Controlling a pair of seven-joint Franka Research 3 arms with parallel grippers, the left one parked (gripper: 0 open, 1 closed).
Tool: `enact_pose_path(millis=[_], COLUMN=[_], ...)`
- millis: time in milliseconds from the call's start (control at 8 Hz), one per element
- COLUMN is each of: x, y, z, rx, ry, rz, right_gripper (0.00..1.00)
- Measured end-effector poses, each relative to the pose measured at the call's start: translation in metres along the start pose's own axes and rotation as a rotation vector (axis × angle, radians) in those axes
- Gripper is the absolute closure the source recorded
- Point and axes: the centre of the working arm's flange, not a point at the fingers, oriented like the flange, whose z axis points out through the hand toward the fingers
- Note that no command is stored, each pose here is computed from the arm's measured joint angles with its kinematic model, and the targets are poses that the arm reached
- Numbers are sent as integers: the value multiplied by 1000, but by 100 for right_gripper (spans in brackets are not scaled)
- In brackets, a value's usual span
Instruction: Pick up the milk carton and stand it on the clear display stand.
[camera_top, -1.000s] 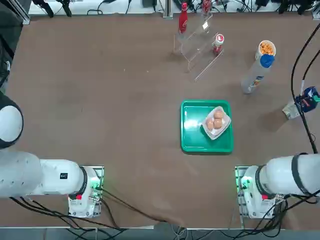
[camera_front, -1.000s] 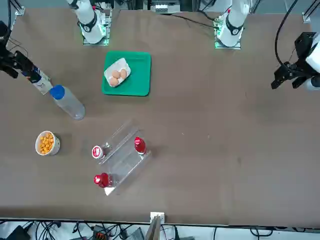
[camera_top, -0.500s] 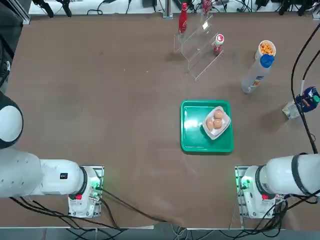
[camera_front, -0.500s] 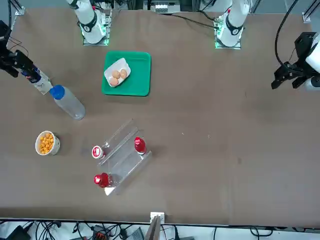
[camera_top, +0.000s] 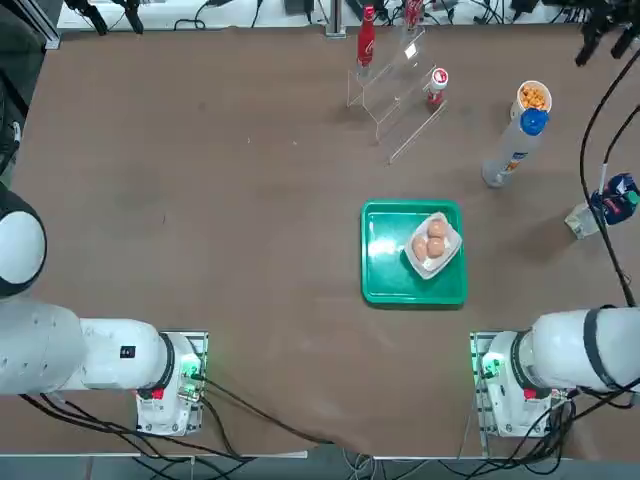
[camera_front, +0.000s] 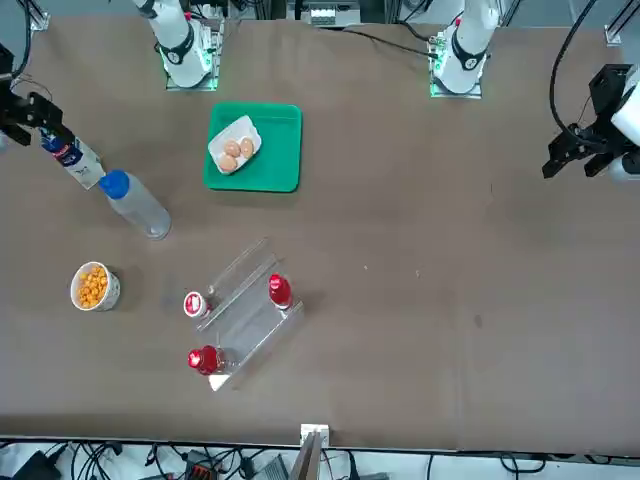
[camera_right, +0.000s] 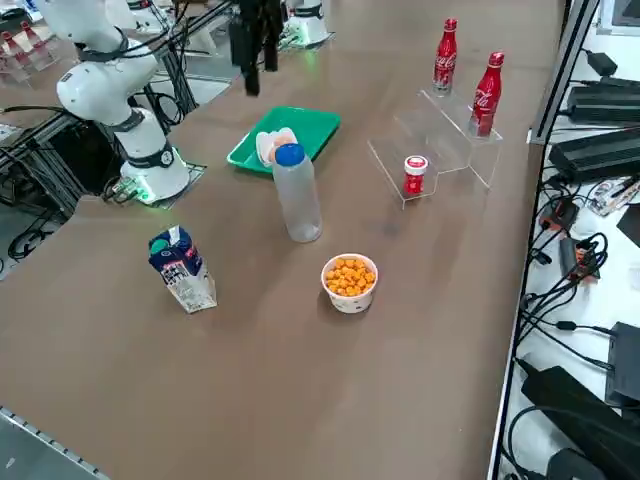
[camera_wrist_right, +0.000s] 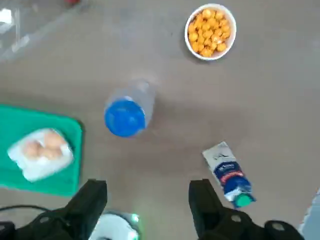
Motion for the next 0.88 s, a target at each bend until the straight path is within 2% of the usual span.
enact_pose_path(millis=[250, 500, 875], x=[-31, -64, -103], y=[61, 107, 146], z=[33, 72, 138], rx=[38, 44, 11], ry=[-23, 9, 66], rz=[-151, -269, -402], right_gripper=[0, 0, 0])
